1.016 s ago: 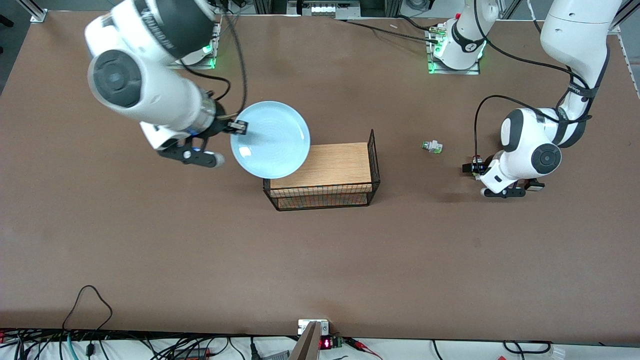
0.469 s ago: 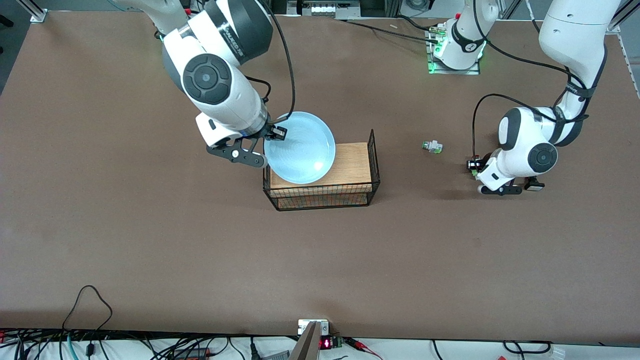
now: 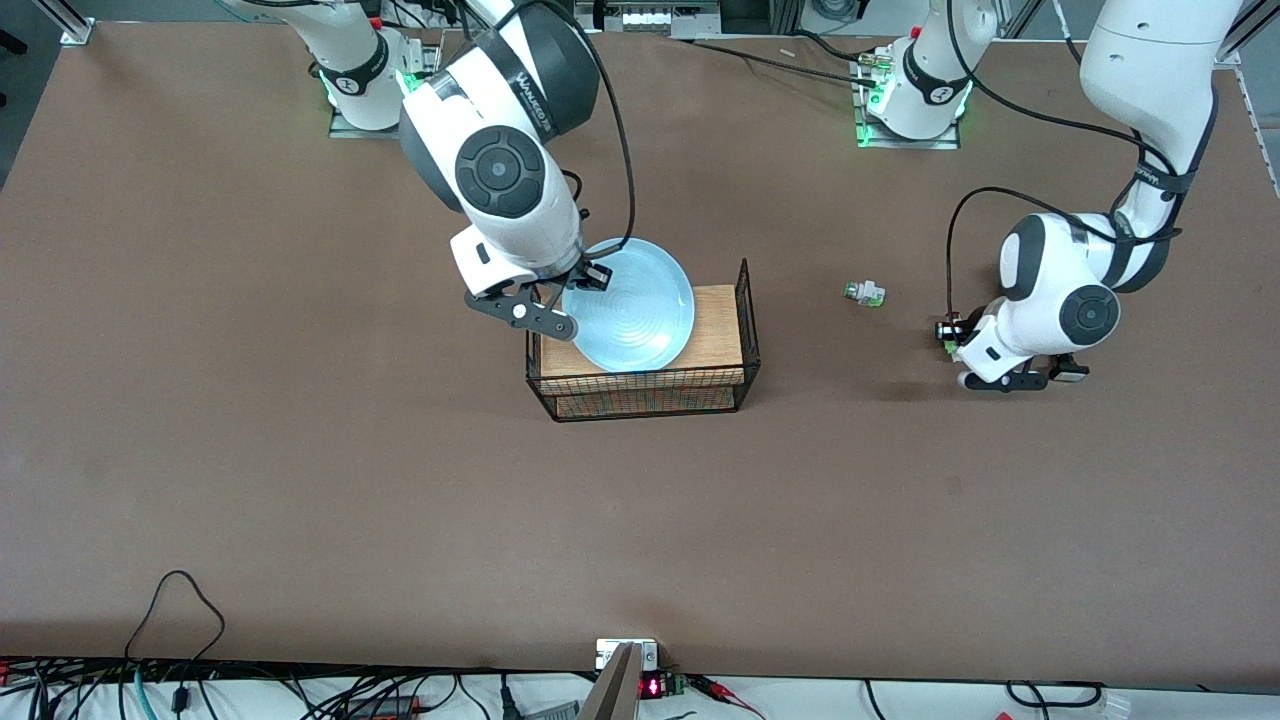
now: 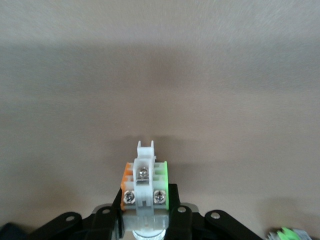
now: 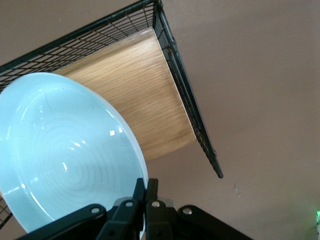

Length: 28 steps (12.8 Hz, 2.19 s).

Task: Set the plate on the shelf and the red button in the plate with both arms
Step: 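Lower the held plate into the wire basket with the right gripper, then open the right gripper while the left gripper lifts the button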

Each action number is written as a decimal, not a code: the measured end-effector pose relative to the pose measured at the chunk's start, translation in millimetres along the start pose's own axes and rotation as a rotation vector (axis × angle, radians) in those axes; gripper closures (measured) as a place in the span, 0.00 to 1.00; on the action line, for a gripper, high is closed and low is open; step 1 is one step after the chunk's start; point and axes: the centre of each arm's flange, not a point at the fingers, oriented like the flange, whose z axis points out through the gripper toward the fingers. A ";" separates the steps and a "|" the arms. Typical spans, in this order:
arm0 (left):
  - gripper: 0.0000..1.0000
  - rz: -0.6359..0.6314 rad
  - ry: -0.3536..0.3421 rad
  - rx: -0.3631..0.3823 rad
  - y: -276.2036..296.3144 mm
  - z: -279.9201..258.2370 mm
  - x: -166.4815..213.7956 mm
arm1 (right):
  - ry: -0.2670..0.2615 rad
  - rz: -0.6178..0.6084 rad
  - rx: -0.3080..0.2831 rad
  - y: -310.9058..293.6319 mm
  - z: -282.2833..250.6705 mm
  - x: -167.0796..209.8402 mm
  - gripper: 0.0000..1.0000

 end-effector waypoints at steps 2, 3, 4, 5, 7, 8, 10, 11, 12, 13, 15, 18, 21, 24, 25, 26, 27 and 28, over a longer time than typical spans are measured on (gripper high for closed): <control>0.66 -0.002 0.004 0.002 -0.7 -42.8 3.8 | 0.011 -0.008 -0.005 -5.1 6.3 -1.8 0.98; 0.66 -0.003 0.010 0.003 -1.1 -68.2 4.9 | 0.016 -0.013 -0.007 -8.2 9.6 -3.9 0.98; 0.66 -0.004 0.019 0.004 -1.5 -93.5 5.2 | 0.021 -0.017 -0.011 -11.5 14.1 -5.6 0.98; 0.66 -0.005 0.030 0.005 -1.9 -115.5 5.6 | 0.024 -0.017 -0.013 -14.8 19.1 -6.3 0.98; 0.66 -0.006 0.068 0.006 -2.4 -151.2 6.0 | 0.039 -0.013 -0.022 -19.9 29.2 -6.2 0.98; 0.66 -0.006 0.089 0.006 -2.5 -164.7 4.8 | 0.045 -0.014 -0.033 -22.0 34.4 -7.1 0.98; 0.66 -0.004 0.128 0.006 -1.5 -187.0 -0.7 | 0.051 -0.014 -0.041 -25.9 40.7 -9.6 0.98; 0.66 -0.001 0.148 0.007 0.4 -198.3 -4.6 | 0.052 -0.015 -0.042 -26.9 42.5 -9.9 0.98; 0.66 0.005 0.170 0.007 3.6 -211.0 -9.1 | 0.052 -0.015 -0.043 -27.4 44.7 -9.3 0.97; 0.66 0.020 0.195 0.009 12.4 -232.7 -18.5 | 0.054 -0.015 -0.050 -27.8 48.6 -7.9 0.97; 0.66 0.042 0.202 0.014 25.8 -259.2 -31.7 | 0.062 -0.017 -0.068 -28.2 56.5 -5.2 0.94; 0.66 0.072 0.215 0.010 50.8 -286.4 -39.8 | 0.067 -0.019 -0.099 -30.2 77.1 0.7 0.92; 0.66 0.072 0.203 -0.009 57.1 -289.6 -41.3 | 0.068 -0.013 -0.110 -30.3 88.1 6.4 0.83; 0.66 0.066 0.204 -0.051 67.8 -291.7 -40.6 | 0.083 -0.001 -0.094 -28.0 79.2 14.3 0.68; 0.66 0.069 0.208 -0.055 73.5 -294.3 -40.1 | 0.085 0.001 -0.078 -29.3 72.3 14.7 0.61; 0.66 0.079 0.210 -0.056 80.7 -296.5 -39.8 | 0.083 0.005 -0.050 -31.9 61.4 14.2 0.61; 0.66 0.091 0.209 -0.055 88.4 -297.0 -39.6 | 0.080 0.010 -0.015 -34.2 47.6 13.8 0.56; 0.66 0.105 0.205 -0.053 97.1 -296.3 -40.1 | 0.078 0.017 0.018 -34.9 33.3 14.8 0.56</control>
